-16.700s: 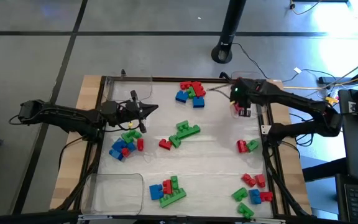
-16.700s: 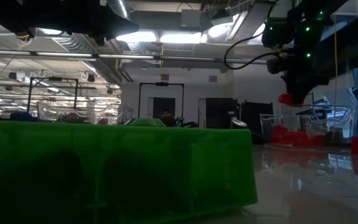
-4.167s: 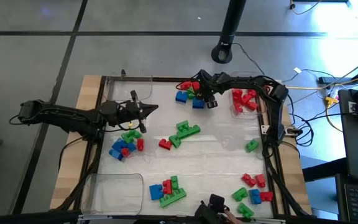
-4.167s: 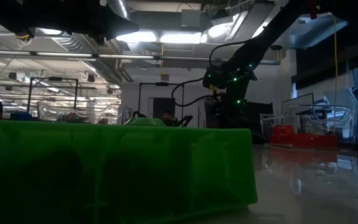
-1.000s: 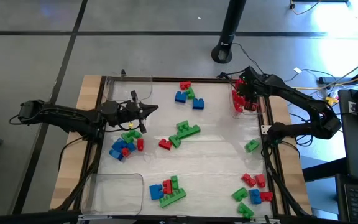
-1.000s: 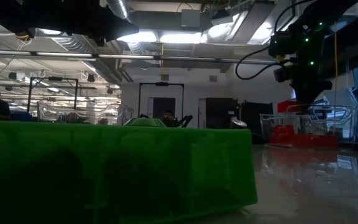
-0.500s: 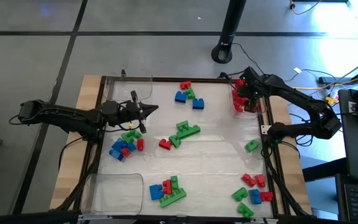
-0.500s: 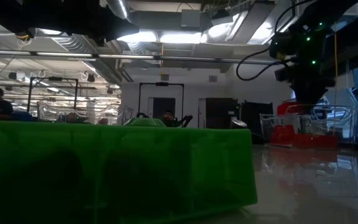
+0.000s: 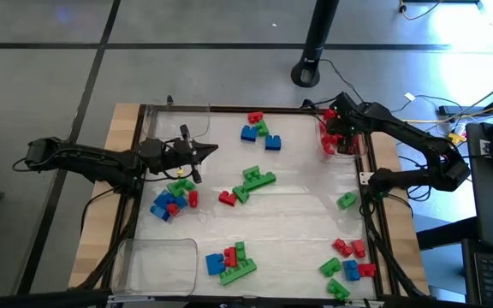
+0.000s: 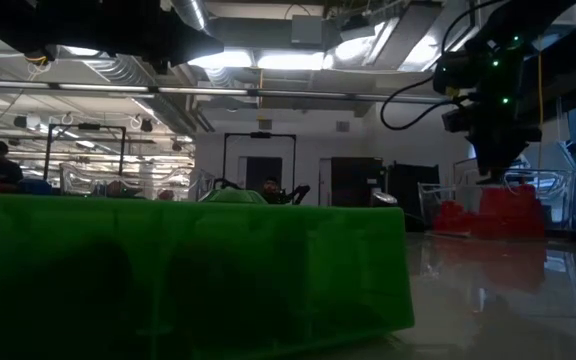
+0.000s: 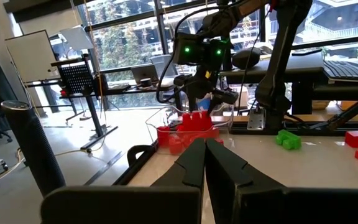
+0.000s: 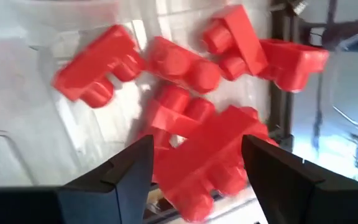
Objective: Sort blocks
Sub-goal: Put the red game piece into the right transparent bin
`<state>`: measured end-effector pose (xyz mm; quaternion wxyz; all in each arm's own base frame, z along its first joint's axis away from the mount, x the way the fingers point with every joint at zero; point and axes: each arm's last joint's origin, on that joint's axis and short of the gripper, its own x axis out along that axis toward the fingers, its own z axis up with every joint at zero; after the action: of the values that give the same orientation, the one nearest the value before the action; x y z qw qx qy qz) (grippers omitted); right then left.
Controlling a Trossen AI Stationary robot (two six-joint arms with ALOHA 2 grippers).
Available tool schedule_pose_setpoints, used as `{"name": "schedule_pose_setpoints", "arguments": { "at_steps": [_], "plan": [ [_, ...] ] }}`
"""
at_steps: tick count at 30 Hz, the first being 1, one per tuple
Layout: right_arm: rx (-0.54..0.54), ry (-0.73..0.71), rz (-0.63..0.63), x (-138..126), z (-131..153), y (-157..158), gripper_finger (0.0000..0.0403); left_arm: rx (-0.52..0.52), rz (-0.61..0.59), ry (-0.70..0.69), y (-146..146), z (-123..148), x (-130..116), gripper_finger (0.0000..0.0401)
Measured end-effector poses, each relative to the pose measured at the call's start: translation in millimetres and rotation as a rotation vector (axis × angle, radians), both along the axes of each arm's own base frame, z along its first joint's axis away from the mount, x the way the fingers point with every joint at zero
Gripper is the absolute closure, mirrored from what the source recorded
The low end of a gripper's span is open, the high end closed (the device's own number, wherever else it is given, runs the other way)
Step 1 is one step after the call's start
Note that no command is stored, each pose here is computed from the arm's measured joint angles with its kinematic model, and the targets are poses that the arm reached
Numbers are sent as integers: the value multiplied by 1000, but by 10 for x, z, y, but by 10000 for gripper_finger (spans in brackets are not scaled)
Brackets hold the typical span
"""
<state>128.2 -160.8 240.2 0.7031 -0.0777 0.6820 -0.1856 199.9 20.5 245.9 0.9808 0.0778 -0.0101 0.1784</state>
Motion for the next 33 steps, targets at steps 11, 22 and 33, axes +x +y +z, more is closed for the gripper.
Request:
{"name": "schedule_pose_setpoints", "arguments": {
  "at_steps": [11,22,33],
  "plan": [
    [-10,-169,16,97,91,-59,160,0,0,-1,1,2,0,397],
    [-113,-481,180,513,245,-41,160,0,0,-2,0,3,0,397],
    [-167,-563,319,1112,31,19,160,4,0,-18,0,19,-1,397]
  ]
}}
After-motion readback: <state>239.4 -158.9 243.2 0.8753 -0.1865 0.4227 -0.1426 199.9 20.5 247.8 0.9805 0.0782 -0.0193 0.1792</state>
